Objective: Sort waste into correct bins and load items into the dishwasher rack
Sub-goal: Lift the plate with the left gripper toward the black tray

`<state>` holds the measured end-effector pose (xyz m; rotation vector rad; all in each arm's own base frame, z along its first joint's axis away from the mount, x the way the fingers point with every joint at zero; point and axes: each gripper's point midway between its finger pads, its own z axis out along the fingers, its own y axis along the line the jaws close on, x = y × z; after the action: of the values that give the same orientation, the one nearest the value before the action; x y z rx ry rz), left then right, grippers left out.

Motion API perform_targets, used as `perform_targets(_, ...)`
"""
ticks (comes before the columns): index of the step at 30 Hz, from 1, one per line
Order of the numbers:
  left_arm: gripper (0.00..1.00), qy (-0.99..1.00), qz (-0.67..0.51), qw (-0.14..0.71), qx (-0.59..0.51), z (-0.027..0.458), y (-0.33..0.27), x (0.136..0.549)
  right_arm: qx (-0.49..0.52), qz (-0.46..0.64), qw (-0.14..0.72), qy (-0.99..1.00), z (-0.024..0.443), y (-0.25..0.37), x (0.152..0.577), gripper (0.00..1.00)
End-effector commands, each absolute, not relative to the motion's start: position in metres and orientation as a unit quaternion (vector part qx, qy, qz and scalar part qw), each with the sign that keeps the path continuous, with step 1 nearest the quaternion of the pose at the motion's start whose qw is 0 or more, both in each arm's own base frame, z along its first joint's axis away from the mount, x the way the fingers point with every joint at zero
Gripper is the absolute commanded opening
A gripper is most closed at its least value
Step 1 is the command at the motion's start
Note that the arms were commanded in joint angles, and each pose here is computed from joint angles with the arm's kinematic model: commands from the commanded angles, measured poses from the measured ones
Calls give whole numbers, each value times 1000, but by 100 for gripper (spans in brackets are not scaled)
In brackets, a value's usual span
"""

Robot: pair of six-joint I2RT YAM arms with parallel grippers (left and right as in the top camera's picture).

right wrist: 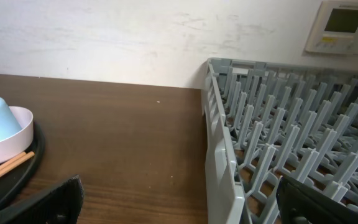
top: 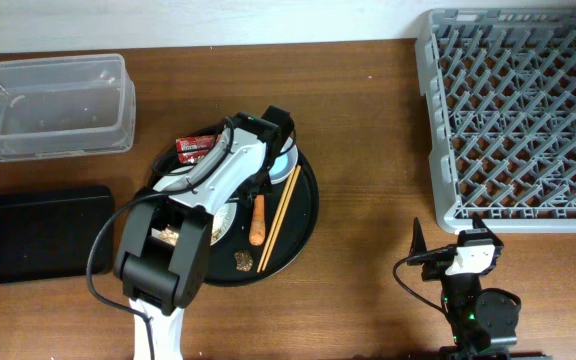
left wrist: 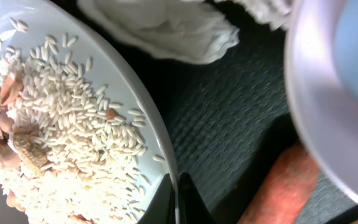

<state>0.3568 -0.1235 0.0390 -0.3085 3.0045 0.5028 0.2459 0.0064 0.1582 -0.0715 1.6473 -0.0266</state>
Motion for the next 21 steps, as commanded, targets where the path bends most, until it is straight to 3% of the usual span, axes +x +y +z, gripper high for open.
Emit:
perform_targets(1,1,977,185,51,-98,50,-117,364,-32,-14,678,734,155,6,246,98)
perform_targets(21,1,963,229,37,-138,85,-66,370,-32,-14,678,734,155,6,246,98)
